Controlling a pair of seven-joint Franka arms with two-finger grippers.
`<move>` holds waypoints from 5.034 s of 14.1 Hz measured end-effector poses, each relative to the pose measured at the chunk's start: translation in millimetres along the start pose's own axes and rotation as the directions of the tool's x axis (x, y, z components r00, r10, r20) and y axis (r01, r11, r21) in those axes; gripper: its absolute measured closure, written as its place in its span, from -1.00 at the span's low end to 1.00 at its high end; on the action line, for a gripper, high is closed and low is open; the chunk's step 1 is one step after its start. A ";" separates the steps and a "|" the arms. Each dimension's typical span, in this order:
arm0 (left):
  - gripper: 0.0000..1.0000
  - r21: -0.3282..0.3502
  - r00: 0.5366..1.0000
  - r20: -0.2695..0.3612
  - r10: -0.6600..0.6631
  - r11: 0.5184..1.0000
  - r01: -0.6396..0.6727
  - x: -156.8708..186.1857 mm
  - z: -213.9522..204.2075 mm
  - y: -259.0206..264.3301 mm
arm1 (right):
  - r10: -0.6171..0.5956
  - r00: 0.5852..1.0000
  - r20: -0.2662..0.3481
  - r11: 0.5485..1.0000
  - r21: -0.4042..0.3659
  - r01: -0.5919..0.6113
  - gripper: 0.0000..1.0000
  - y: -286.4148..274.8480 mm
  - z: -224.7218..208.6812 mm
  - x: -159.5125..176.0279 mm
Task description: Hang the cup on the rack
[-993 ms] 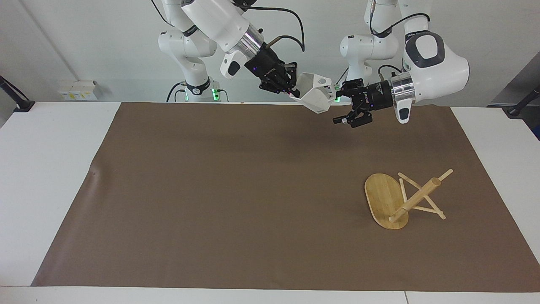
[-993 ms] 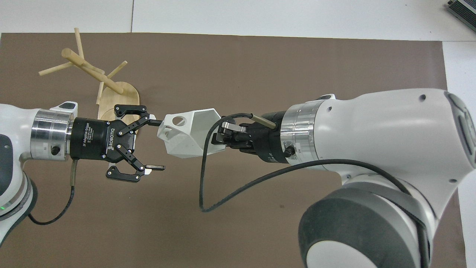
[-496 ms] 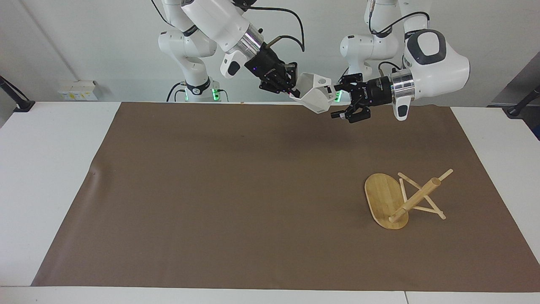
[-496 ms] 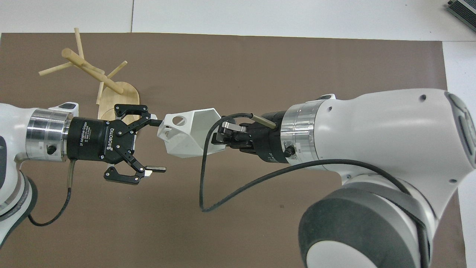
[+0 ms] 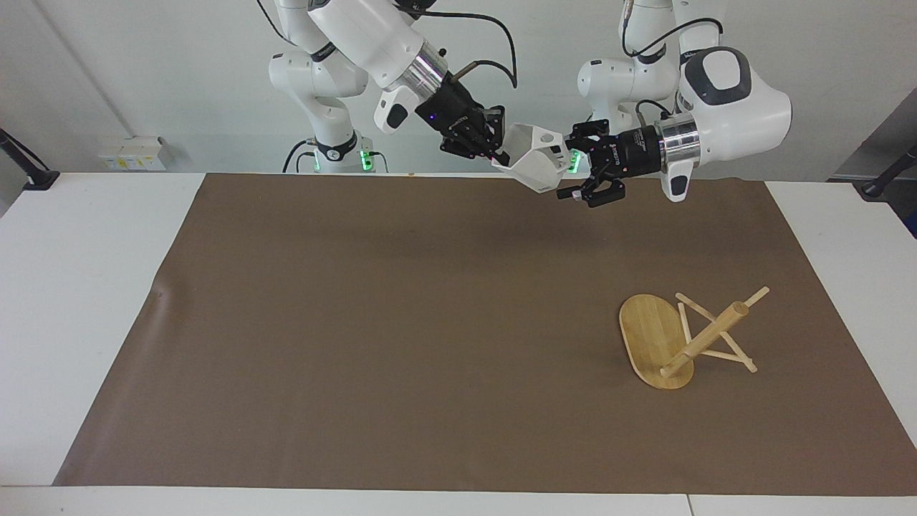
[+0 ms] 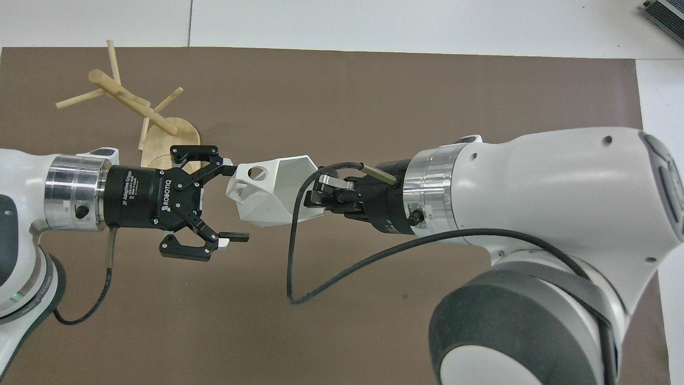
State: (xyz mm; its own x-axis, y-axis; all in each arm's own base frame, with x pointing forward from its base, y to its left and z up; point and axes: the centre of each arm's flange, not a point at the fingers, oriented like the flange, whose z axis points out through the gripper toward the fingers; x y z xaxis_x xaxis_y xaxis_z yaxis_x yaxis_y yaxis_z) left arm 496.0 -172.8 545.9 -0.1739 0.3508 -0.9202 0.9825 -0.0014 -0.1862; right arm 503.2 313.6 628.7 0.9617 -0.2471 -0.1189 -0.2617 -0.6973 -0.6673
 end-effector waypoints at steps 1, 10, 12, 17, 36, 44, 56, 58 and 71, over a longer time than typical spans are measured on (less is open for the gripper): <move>-1.00 -0.008 1.000 -0.002 0.000 1.000 0.000 -0.3 0.8 0.6 | 0.000 1.000 0.000 1.000 0.000 0.000 0.92 0.0 0.0 0.0; -1.00 -0.018 1.000 -0.018 0.009 1.000 -0.010 -7.8 24.8 -3.5 | 0.000 1.000 0.000 1.000 0.000 0.000 0.92 0.1 0.1 0.0; -0.91 -0.019 1.000 -0.018 0.010 1.000 -0.011 -8.4 23.9 -3.5 | 0.000 1.000 0.000 1.000 0.000 0.000 0.92 0.1 0.1 0.0; -0.44 -0.007 1.000 -0.015 0.022 1.000 -0.022 -9.8 19.9 -5.8 | -0.003 1.000 0.000 1.000 0.002 0.003 0.92 -1.5 -0.2 -1.5; -0.44 -0.025 0.960 -0.258 -0.108 0.994 0.105 9.4 17.0 -9.1 | -0.001 1.000 -0.006 1.000 0.005 0.001 -1.00 -1.0 -0.9 0.0; -0.44 -0.248 0.876 -0.342 -0.341 0.932 0.265 40.9 -21.3 9.7 | -0.077 0.997 -0.018 0.997 -0.001 0.077 -1.00 4.2 -4.8 7.5; -0.44 -0.590 0.833 -0.127 -0.539 0.716 0.374 63.7 -50.4 35.3 | -0.145 0.980 -0.138 0.986 -0.101 0.131 -1.00 54.8 -49.1 68.3; -0.44 -0.610 0.825 -0.118 -0.553 0.696 0.379 75.8 -50.4 35.9 | -0.158 0.973 -0.170 0.979 -0.155 0.132 -1.00 66.3 -58.6 78.9; -0.44 -0.724 0.799 0.004 -0.601 0.550 0.417 99.4 -60.3 67.5 | -0.415 0.895 -0.161 0.835 -0.457 0.305 -1.00 155.2 -129.0 138.1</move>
State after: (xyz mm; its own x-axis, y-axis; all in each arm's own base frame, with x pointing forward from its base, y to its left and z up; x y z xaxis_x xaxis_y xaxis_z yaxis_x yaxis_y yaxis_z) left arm 549.0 -81.6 462.6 -0.7298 0.2777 -0.6248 0.5158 0.8235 -0.2364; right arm 584.8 84.4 603.5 0.9566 -0.0398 0.2887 0.0377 -0.9654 -0.2580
